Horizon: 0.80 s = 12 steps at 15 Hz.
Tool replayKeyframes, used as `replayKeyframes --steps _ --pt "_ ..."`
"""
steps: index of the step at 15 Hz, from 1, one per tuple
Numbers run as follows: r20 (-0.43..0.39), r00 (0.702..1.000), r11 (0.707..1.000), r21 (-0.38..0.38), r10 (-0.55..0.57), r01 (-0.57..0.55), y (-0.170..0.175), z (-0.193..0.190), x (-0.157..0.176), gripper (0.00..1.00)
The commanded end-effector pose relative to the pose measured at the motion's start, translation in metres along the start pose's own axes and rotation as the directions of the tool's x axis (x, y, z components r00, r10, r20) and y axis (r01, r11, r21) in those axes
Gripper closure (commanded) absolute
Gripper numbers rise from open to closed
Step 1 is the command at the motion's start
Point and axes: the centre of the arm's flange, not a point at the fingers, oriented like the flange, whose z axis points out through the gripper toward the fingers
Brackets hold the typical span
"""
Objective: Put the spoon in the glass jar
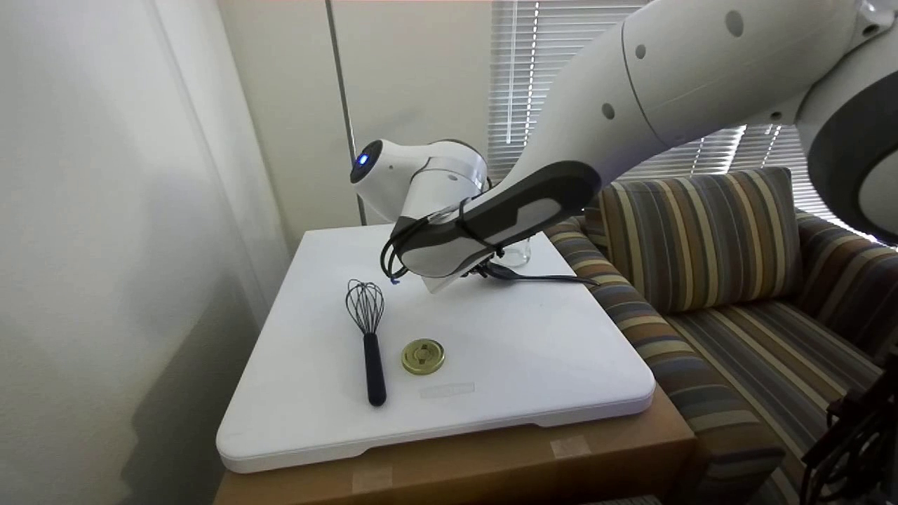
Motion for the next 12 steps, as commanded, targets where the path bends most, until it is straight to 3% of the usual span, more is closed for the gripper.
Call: replayKeyframes --steps 1,12 --pt "0.019 1.000 1.000 -0.003 -0.005 0.005 -0.011 0.000 0.009 0.98" --pt "0.047 0.999 1.000 -0.003 -0.027 0.027 0.003 -0.023 0.002 0.98"
